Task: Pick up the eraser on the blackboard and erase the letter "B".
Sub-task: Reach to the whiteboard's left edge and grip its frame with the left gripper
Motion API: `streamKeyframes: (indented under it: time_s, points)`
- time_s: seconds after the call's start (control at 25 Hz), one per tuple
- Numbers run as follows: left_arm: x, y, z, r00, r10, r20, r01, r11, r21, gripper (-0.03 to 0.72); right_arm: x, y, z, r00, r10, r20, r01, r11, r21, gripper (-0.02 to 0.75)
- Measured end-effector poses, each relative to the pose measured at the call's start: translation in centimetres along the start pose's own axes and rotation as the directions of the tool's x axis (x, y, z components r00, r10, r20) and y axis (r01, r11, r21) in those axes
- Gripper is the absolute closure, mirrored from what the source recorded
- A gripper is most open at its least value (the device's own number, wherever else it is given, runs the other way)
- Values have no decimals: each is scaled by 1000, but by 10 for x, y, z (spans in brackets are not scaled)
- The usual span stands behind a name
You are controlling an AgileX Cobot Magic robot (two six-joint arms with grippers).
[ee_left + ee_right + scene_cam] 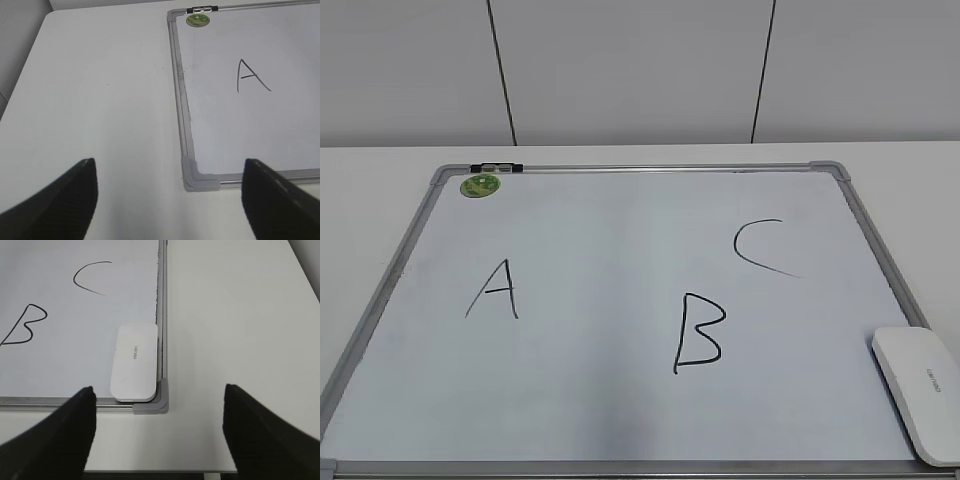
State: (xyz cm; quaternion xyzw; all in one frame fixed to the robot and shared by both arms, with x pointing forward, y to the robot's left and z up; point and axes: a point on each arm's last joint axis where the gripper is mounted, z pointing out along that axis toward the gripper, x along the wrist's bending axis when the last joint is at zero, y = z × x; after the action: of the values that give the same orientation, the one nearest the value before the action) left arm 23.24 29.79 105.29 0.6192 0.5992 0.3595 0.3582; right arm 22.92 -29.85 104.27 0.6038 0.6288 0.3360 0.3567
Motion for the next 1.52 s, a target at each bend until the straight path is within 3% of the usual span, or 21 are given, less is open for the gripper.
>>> streamKeyframes:
  time_s: [0.44,0.88,1.2,1.52]
  points:
    - [0,0,0,1000,0,0,0,1000,0,3,0,0,0,1000,0,0,0,1000,0,151]
    - [0,3,0,1000,-2,4,2,1000,12,73,0,0,0,1000,2,0,-2,1000,0,151]
    - [3,54,20,1000,-6,2,5,993,119,76,0,0,0,1000,2,0,-2,1000,0,151]
    - [5,102,92,999,-45,23,37,961,274,77,0,0,0,1000,2,0,-2,1000,2,151]
